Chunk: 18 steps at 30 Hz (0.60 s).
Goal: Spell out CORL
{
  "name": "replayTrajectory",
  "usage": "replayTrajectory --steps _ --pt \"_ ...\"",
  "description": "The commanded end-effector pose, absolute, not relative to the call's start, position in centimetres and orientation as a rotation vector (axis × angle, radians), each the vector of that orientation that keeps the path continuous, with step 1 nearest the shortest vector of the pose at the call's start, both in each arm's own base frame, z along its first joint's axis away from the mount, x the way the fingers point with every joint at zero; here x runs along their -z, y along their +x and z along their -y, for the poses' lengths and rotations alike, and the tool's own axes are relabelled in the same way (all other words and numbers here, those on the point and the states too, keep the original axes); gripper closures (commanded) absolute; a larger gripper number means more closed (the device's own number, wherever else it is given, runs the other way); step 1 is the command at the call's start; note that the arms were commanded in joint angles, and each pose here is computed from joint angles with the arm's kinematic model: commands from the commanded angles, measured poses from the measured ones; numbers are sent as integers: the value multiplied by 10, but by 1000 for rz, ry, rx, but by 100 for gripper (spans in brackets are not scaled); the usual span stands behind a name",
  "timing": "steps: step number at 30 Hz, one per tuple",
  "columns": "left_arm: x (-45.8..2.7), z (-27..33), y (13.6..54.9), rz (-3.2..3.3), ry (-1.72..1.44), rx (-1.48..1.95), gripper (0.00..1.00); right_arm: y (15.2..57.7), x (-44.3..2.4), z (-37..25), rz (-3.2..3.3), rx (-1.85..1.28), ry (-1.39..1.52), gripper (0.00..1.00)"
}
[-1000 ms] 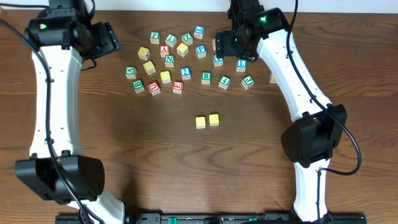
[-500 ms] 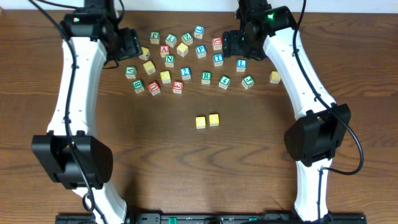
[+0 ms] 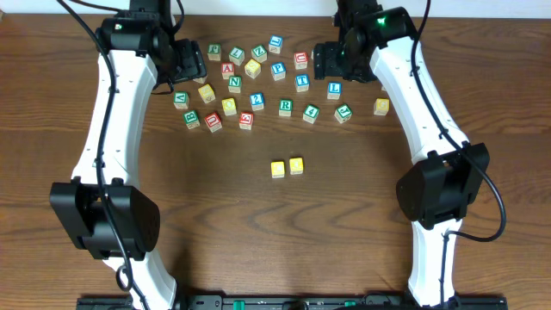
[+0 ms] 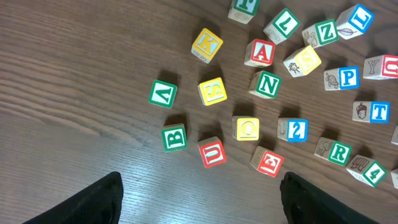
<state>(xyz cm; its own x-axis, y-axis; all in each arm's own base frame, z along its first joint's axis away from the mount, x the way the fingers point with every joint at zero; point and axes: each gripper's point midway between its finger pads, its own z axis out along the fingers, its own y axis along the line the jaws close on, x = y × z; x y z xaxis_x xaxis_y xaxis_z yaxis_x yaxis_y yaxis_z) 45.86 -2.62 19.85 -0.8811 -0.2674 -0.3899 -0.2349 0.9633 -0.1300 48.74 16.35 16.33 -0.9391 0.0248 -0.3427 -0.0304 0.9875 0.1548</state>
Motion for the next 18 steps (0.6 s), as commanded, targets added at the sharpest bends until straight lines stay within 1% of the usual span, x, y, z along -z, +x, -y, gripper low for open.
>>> replayTrajectory --steps 1,18 --pt "-190 30 459 -2719 -368 119 20 490 -174 -158 -2757 -218 29 14" --pt "-189 31 459 -2717 -401 126 20 491 -174 -158 -2753 -220 29 14"
